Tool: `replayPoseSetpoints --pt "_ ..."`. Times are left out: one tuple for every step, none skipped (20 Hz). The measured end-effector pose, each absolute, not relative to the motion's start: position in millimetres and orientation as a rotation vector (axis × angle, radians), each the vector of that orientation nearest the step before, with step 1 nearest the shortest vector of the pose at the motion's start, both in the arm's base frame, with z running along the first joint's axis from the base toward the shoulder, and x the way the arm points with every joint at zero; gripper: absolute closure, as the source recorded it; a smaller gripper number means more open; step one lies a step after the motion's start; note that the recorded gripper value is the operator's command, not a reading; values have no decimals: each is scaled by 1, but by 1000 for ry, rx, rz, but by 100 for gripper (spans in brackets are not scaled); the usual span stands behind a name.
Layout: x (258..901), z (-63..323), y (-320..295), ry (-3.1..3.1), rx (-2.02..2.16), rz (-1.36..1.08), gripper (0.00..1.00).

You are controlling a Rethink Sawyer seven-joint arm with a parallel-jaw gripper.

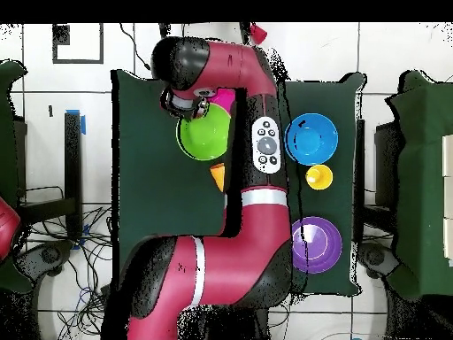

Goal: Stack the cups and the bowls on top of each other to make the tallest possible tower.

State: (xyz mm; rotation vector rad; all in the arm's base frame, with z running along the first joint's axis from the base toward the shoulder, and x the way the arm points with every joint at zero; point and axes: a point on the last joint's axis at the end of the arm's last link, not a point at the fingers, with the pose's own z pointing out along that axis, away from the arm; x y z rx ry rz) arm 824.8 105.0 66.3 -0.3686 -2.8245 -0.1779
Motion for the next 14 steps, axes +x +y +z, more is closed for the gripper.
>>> replayPoseSetpoints --pt "826 67 104 -2829 -370 -178 100" --pt "828 69 103 -2836 -371 -178 100" --pt "829 70 102 -2840 -370 -177 100" --pt "830 70 102 -2845 -366 -176 100" --pt "832 71 101 -2851 -361 -173 100" --pt "833 71 99 -2860 -351 -164 100" --pt "833 71 98 -2861 -347 -161 100" --pt "834 70 97 -2861 -339 -155 100" --pt "834 70 96 -2861 -336 -153 100" --pt "833 69 95 -2859 -325 -147 100" --pt "833 69 95 -2859 -319 -143 100" --pt "834 68 94 -2859 -312 -140 100" --pt "834 68 92 -2859 -303 -134 100" --pt "834 68 91 -2857 -296 -128 100"
